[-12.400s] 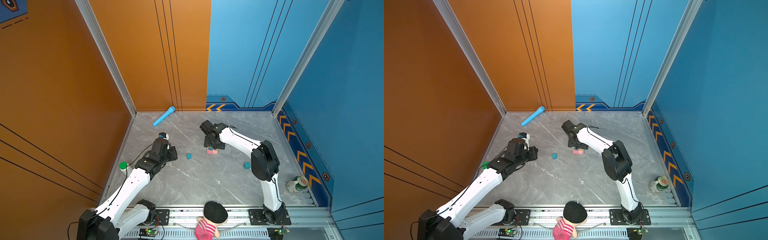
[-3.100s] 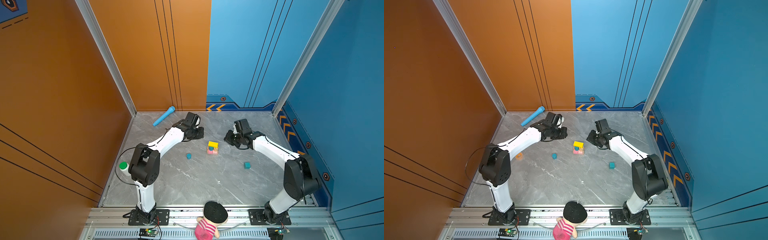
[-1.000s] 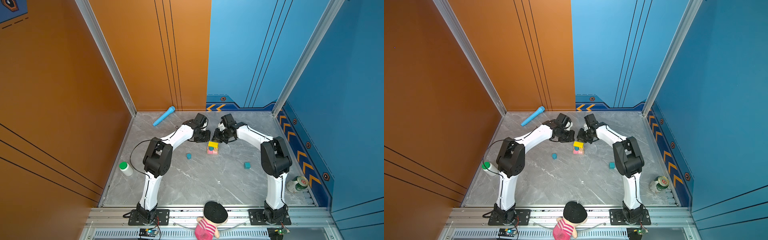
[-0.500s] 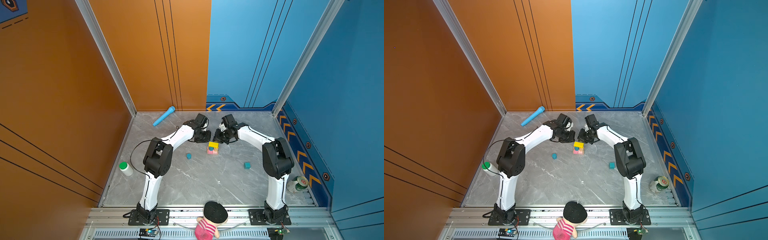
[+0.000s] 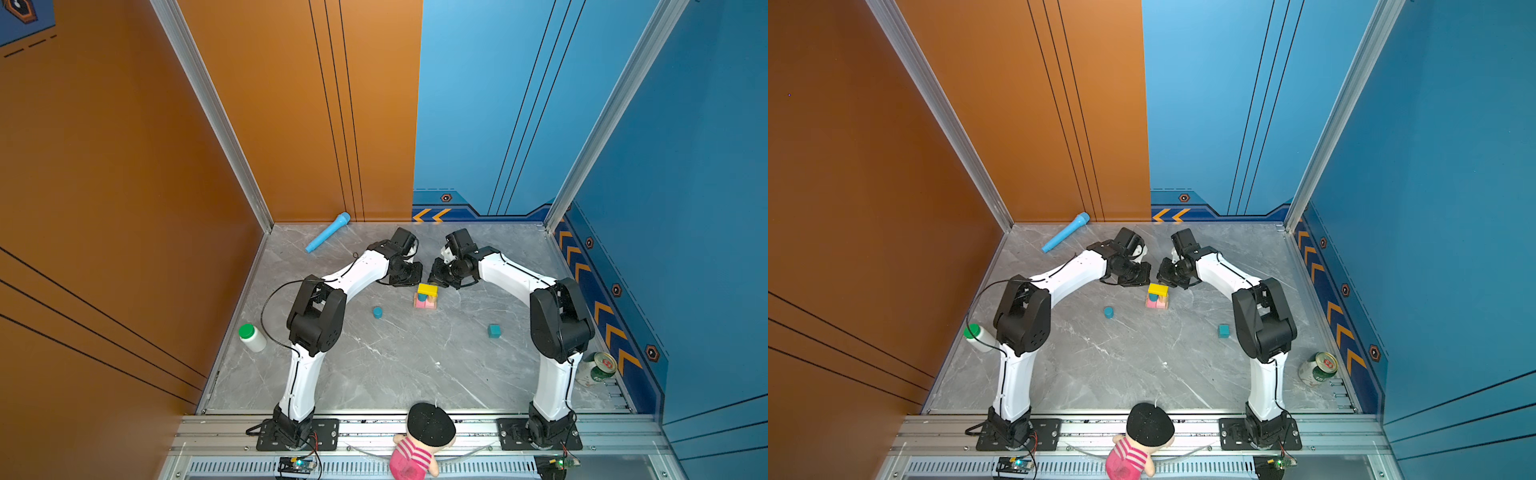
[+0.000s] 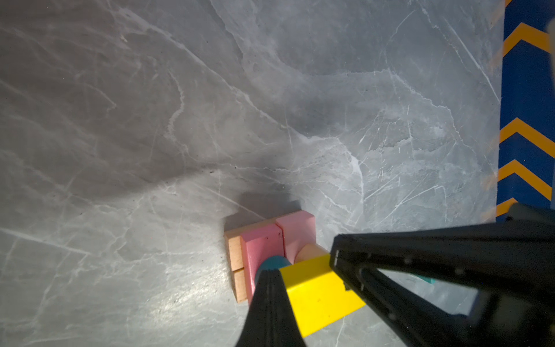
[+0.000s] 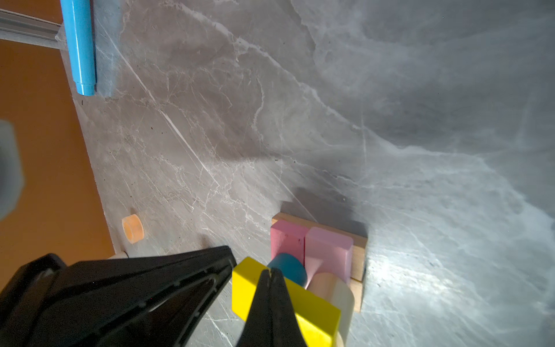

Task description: Build the wood block tower

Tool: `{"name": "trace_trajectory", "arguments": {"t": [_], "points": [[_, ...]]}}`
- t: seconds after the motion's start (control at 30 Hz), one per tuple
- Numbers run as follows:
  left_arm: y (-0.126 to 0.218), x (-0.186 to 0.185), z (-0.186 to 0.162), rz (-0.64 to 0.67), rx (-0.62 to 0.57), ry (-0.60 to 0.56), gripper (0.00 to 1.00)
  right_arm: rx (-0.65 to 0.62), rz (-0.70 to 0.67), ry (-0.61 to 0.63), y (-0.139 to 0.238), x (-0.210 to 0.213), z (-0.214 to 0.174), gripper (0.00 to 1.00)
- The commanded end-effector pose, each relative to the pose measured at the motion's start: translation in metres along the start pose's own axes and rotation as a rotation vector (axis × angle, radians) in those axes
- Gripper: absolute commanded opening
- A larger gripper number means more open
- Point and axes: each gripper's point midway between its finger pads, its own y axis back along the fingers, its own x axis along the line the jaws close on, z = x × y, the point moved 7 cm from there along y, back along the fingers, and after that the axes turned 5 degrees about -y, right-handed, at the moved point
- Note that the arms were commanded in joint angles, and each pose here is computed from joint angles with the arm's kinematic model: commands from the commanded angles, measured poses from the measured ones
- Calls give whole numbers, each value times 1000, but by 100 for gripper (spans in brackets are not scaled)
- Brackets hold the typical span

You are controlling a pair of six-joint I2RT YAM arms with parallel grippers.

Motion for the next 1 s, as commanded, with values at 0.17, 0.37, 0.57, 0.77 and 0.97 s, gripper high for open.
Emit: {"name": "trace_trajectory", "arguments": {"t": [0.17, 0.37, 0.57, 0.77, 0.97], "points": [[7, -9, 4, -7, -5, -22, 0, -25, -13, 2, 11, -1, -2, 0], [8, -9, 4, -2, -7, -25, 0, -32, -20, -4, 12, -4, -1, 0], [9, -9, 4, -1, -8, -25, 0, -37, -22, -9, 15, -6, -1, 0], [8, -11, 3, -4, -6, -30, 0, -41, -23, -10, 17, -7, -3, 0], [8, -11, 3, -1, -6, -32, 0, -45, -18, -7, 18, -5, -2, 0]]}}
